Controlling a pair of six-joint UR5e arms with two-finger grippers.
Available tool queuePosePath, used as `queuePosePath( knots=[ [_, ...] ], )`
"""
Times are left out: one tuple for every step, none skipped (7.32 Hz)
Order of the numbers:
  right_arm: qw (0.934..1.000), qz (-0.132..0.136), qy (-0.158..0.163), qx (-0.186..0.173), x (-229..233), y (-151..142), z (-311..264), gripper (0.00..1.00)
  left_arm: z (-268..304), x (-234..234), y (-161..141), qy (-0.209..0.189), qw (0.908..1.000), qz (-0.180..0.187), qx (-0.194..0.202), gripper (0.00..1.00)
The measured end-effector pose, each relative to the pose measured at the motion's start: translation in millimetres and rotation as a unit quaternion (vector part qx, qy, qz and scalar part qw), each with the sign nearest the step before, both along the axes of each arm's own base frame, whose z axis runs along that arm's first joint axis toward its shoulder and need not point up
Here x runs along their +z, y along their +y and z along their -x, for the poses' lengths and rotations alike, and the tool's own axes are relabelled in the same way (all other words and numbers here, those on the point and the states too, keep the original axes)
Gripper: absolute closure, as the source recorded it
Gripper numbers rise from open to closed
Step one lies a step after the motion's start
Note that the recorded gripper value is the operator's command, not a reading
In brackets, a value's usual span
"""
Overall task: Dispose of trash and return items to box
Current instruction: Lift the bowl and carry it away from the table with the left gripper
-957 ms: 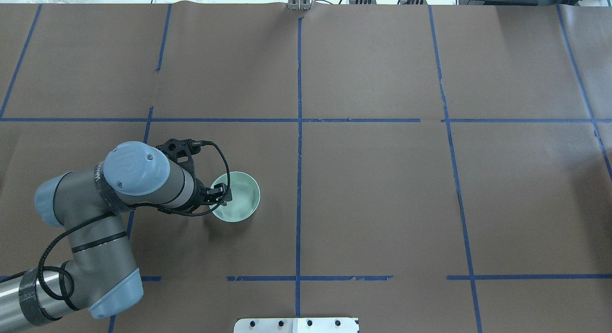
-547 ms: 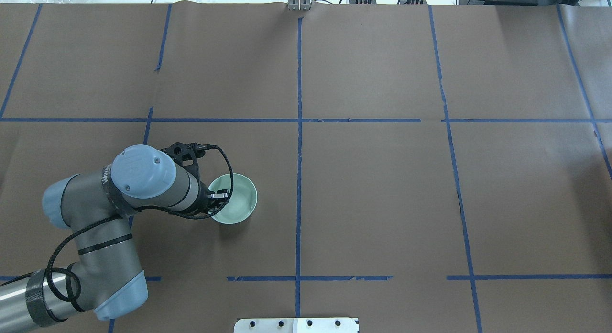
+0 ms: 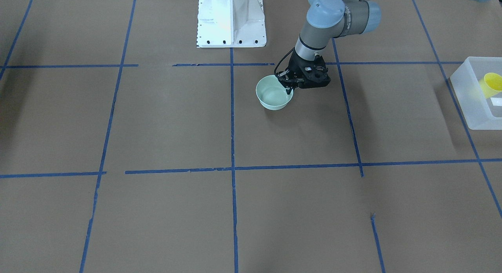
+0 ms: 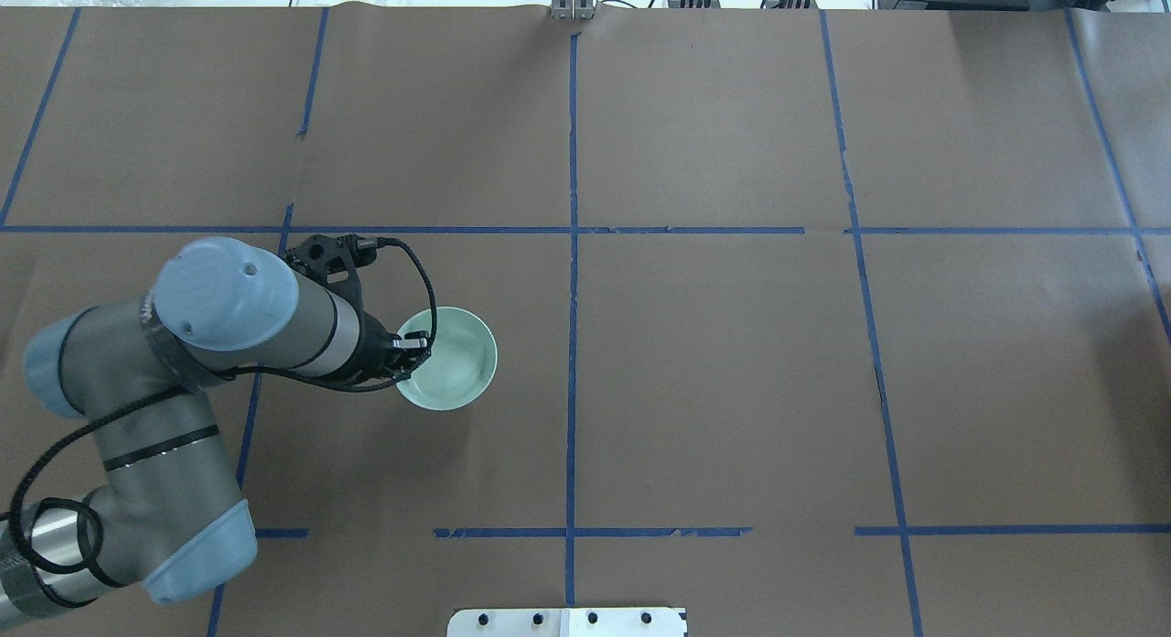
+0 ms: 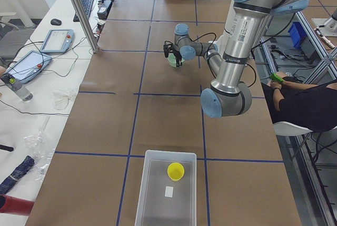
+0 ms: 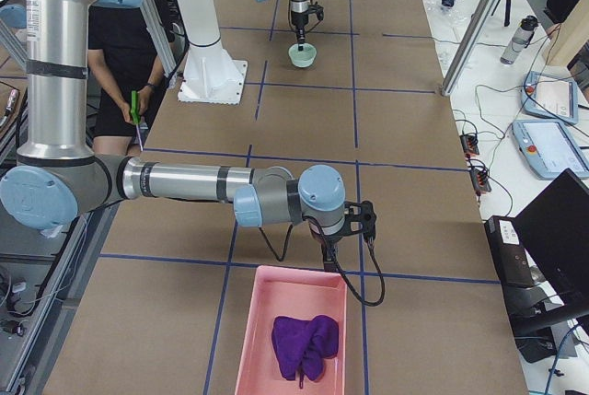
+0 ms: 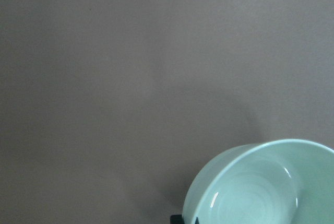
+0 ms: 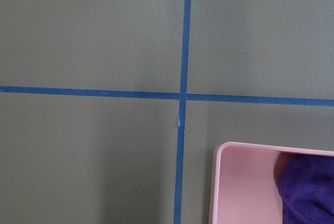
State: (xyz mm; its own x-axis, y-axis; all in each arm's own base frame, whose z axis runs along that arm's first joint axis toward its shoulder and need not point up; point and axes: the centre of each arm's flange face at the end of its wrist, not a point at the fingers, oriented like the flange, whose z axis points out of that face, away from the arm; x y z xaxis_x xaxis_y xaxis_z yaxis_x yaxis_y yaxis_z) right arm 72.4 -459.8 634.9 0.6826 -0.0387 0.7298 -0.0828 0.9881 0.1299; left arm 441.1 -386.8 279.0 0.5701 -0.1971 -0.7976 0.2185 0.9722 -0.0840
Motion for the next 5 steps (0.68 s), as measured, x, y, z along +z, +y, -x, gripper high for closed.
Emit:
queuePosePath(
  knots=[
    [1.0, 0.0, 0.0, -0.001, 0.4, 0.3, 0.0, 0.0, 27.5, -6.4, -16.8, -0.012, 0.9998, -0.008, -0.014, 1.0],
    [1.0, 0.0, 0.001, -0.002, 1.8, 1.0, 0.0, 0.0, 48.2, -8.5, -29.0, -0.022, 0.9994, -0.021, -0.019, 1.0],
    [1.0, -0.001, 0.002, -0.004, 3.1, 1.3, -0.2, 0.0, 69.2, -3.9, -43.0, -0.034, 0.9984, -0.04, -0.02, 1.0],
    [1.0, -0.004, 0.004, -0.005, 1.6, 1.2, -0.3, 0.0, 91.2, 5.8, -56.9, -0.048, 0.9969, -0.06, -0.015, 1.0],
    [0.9999, -0.009, 0.003, -0.004, -5.1, 0.6, -0.2, 0.0, 113.8, 17.8, -69.3, -0.06, 0.995, -0.079, -0.001, 1.0]
  ],
)
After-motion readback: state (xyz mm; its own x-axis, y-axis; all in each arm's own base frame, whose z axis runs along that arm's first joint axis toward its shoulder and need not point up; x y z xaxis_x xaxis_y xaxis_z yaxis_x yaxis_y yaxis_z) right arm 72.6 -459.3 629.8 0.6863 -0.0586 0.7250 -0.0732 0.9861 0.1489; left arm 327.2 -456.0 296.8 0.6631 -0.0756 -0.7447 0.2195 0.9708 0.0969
